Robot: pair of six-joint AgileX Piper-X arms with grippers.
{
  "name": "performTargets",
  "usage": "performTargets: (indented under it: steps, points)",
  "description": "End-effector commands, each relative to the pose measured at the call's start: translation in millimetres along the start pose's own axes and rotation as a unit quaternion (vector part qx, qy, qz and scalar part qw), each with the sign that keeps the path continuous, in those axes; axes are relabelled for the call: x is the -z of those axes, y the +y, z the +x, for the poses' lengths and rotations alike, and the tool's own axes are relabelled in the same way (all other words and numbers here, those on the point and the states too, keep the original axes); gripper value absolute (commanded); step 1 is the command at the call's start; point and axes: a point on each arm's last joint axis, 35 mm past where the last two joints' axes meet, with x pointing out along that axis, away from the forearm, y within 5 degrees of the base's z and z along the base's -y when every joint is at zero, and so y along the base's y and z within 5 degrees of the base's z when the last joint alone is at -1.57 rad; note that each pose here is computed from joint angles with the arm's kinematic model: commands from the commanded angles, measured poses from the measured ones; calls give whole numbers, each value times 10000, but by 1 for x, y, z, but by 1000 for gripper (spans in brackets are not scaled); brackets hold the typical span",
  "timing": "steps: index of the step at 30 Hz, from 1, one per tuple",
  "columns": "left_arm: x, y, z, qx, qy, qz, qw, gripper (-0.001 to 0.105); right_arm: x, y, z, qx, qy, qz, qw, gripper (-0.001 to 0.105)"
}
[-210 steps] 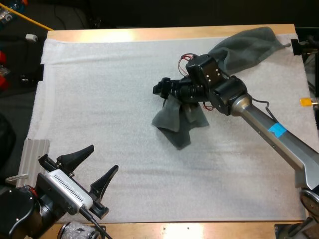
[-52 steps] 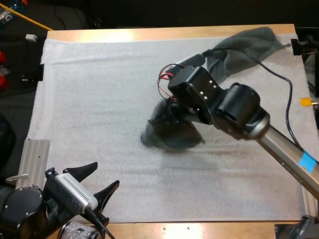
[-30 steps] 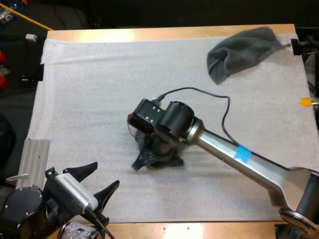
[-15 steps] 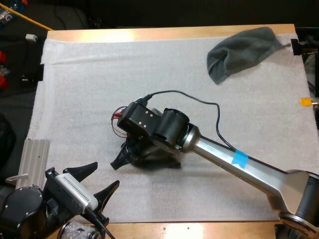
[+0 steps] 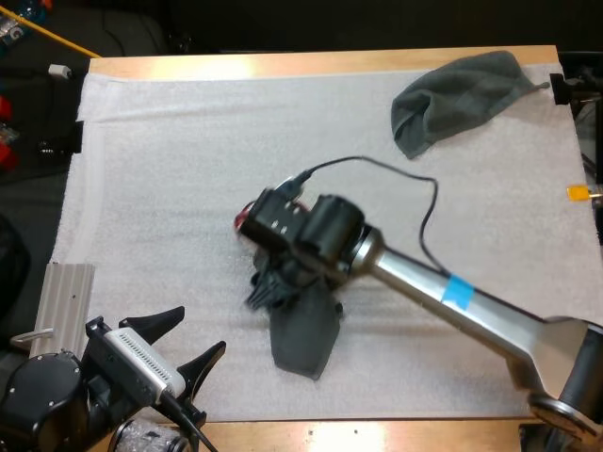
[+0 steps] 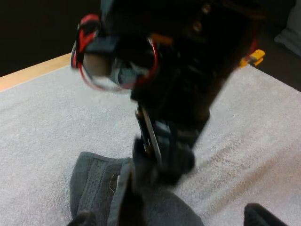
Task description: Pick towel from pile, fold and stack
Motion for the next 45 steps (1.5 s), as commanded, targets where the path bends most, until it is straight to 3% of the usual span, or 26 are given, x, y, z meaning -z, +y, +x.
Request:
performTargets:
  steps: [1,13,18,23,29,45]
  points:
    - [0,-1,-1,65,9,45,10000,60,2,-13,-9,110,-49,102,9999,65]
    - [0,-5,-2,688,85,42,9976,60,19,-103,-10,420,10,1118,9928,64]
    - [2,-9,-2,1223,163,334,9918,60,36,-127,6,172,206,1471,9888,57]
    - [3,-11,-3,1427,209,615,9876,60,53,-136,34,28,394,1640,9857,44]
    - [4,-11,-2,1473,250,905,9846,60,70,-135,65,0,512,1753,9832,44]
    - [-3,-3,24,1220,852,859,9851,60,91,-137,119,-270,253,2288,9728,44]
